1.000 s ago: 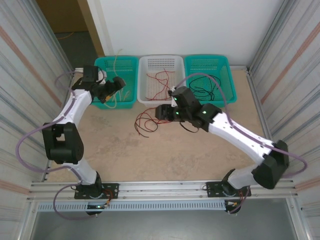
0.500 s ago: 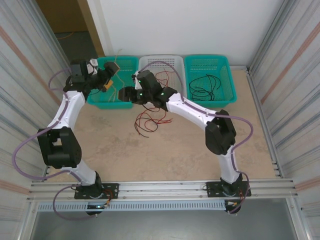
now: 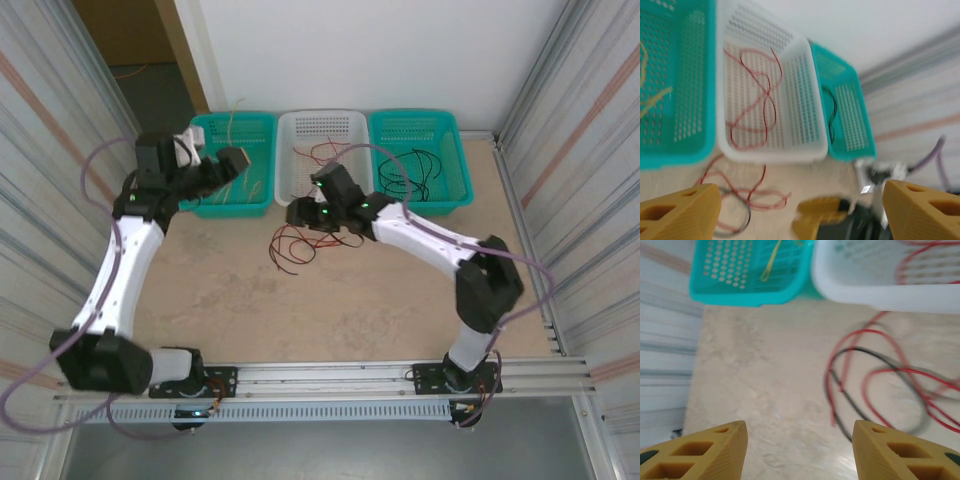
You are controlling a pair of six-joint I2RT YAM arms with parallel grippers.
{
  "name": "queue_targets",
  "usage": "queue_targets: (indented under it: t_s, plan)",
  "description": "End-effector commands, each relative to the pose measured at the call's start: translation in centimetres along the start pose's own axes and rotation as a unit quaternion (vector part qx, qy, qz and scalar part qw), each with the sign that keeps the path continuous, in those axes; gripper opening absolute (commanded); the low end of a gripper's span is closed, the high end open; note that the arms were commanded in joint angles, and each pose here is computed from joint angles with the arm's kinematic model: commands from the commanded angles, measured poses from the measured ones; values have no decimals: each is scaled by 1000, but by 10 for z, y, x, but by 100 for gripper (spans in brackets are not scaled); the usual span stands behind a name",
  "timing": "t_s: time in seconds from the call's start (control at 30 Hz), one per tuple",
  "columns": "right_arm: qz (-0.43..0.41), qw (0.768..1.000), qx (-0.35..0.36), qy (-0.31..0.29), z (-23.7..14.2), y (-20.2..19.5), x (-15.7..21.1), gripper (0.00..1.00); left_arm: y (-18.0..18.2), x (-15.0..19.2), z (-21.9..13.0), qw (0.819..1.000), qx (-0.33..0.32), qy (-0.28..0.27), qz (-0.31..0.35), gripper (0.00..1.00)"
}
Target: Untangle the cables
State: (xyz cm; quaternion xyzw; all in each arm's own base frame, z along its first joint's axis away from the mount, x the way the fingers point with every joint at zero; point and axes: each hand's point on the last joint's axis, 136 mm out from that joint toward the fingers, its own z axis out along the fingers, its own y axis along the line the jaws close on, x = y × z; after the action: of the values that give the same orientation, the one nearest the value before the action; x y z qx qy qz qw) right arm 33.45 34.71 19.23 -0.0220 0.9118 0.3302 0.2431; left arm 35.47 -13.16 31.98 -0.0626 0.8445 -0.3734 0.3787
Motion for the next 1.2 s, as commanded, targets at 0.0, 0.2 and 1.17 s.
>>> queue_targets:
  t_s: [0.0,0.2,1.17]
  plan:
    - [0,996,83,-14,-35,-48,8,56,20,68,-1,995,-44,75,50,83]
    - [60,990,127,-7,-51,-101,24,53,15,157,-8,985,-41,145,88,76]
    - [102,980,170,26,54,-146,10,46,29,207,-17,983,-25,175,37,61]
